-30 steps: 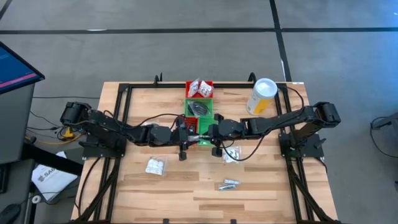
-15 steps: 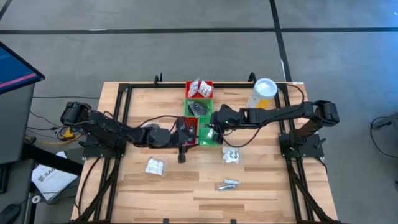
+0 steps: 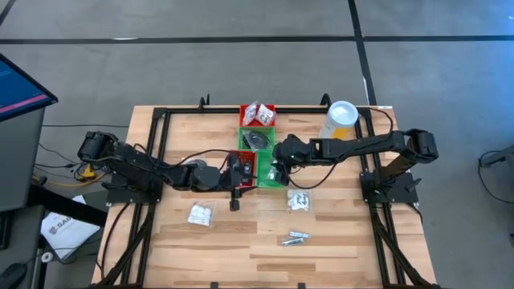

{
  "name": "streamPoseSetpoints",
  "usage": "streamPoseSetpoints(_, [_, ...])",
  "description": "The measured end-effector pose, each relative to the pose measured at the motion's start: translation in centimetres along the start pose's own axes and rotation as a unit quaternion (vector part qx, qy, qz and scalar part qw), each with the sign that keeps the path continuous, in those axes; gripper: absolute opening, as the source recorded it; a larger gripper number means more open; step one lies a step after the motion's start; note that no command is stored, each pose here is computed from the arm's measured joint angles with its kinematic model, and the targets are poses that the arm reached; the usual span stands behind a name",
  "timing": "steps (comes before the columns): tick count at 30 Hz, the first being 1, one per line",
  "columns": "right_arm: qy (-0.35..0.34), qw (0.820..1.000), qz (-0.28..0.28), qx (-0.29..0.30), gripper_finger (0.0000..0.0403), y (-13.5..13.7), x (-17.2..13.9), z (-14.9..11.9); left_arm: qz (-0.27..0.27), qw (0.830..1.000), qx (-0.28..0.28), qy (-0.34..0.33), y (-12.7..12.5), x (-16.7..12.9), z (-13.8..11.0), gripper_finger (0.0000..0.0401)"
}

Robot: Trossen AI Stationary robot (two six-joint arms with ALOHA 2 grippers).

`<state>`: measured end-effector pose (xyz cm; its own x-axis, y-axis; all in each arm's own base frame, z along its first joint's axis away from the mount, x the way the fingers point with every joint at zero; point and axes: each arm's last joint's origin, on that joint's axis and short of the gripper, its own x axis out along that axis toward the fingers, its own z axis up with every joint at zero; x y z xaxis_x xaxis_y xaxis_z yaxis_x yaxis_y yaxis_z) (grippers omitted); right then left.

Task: Pick & Place Travel size toiletries
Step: Put the silver nail cutter into the bottom green bin

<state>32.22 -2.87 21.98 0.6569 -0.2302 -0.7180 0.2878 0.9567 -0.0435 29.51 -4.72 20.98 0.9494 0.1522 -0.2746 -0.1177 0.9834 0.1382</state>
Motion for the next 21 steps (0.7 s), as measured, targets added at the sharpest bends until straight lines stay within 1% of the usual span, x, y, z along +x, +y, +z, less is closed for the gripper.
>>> streamPoseSetpoints(6, [0.001,1.000,0.004,-0.003,0.0185,0.4,-0.1,-0.1,0.000,1.000,0.000,0.000,0.0,0.0,0.0,0.0136])
streamPoseSetpoints(11, [0.009,0.999,0.027,-0.025,0.0206,2.4,-0.5,-0.6,0.000,1.000,0.000,0.000,0.0,0.0,0.0,0.0136])
streamPoseSetpoints(15, [0.025,0.998,0.052,-0.033,0.0208,4.8,-1.2,-1.4,0.000,1.000,0.000,0.000,0.0,0.0,0.0,0.0136])
streamPoseSetpoints(21, [0.064,0.993,0.088,-0.036,0.0186,8.8,-2.7,-3.4,0.000,1.000,0.000,0.000,0.0,0.0,0.0,0.0136])
